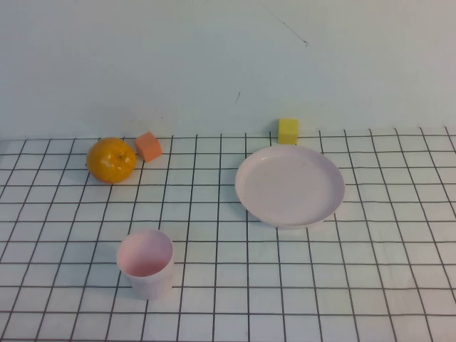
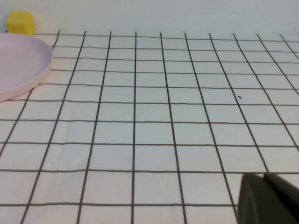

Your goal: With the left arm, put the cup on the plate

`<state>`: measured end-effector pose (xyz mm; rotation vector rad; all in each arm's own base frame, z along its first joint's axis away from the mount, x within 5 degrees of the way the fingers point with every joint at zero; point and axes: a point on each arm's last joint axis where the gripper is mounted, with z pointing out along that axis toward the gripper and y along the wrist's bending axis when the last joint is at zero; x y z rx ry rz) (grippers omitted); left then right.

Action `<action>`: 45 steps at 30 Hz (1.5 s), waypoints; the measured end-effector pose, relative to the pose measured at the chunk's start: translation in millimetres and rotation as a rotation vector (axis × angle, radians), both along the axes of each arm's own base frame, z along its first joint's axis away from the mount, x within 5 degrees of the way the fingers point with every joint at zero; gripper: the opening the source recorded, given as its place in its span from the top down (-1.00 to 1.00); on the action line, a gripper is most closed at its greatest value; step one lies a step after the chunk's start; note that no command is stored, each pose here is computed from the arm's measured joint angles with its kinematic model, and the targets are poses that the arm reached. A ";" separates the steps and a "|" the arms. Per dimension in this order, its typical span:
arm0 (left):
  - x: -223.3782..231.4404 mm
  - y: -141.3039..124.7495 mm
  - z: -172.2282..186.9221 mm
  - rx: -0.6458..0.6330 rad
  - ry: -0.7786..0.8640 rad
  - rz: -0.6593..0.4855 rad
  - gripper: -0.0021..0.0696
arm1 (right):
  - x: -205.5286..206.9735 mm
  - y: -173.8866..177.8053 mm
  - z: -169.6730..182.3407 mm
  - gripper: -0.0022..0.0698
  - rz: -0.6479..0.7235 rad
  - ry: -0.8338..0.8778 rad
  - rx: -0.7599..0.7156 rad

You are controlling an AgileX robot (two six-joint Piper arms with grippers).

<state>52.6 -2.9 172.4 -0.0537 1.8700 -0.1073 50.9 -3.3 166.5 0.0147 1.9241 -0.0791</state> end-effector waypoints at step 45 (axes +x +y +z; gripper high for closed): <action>2.9 1.1 9.7 0.046 -0.125 0.001 0.95 | 0.0 0.0 0.0 0.95 -0.006 -0.001 0.017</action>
